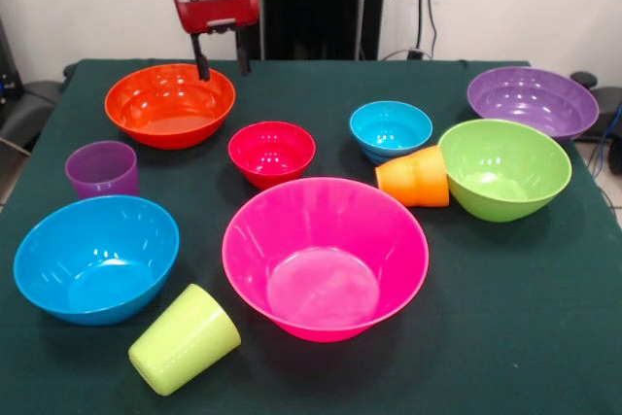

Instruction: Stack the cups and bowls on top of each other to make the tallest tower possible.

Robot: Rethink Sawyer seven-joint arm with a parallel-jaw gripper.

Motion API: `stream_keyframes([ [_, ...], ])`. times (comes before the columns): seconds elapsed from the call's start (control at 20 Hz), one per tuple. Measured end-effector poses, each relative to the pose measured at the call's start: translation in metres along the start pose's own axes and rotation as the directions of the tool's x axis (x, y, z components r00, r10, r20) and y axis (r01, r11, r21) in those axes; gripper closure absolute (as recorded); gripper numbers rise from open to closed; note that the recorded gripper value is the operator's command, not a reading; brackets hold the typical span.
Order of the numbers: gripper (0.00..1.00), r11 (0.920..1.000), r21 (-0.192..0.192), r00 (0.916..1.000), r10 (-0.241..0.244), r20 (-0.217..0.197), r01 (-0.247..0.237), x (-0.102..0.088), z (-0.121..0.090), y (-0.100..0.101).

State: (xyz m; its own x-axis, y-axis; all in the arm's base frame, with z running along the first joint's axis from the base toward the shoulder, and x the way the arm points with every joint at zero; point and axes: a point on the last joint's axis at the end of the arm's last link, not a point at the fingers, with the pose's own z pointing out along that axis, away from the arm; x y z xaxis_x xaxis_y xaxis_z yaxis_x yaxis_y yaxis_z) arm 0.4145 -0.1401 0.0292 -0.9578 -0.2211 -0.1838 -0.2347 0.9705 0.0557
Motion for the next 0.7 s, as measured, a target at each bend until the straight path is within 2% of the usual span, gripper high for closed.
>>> stream_keyframes([
  [0.7,0.0,0.9998,0.018,0.9997,0.01,0.023,-0.01,-0.013,0.006,-0.014],
])
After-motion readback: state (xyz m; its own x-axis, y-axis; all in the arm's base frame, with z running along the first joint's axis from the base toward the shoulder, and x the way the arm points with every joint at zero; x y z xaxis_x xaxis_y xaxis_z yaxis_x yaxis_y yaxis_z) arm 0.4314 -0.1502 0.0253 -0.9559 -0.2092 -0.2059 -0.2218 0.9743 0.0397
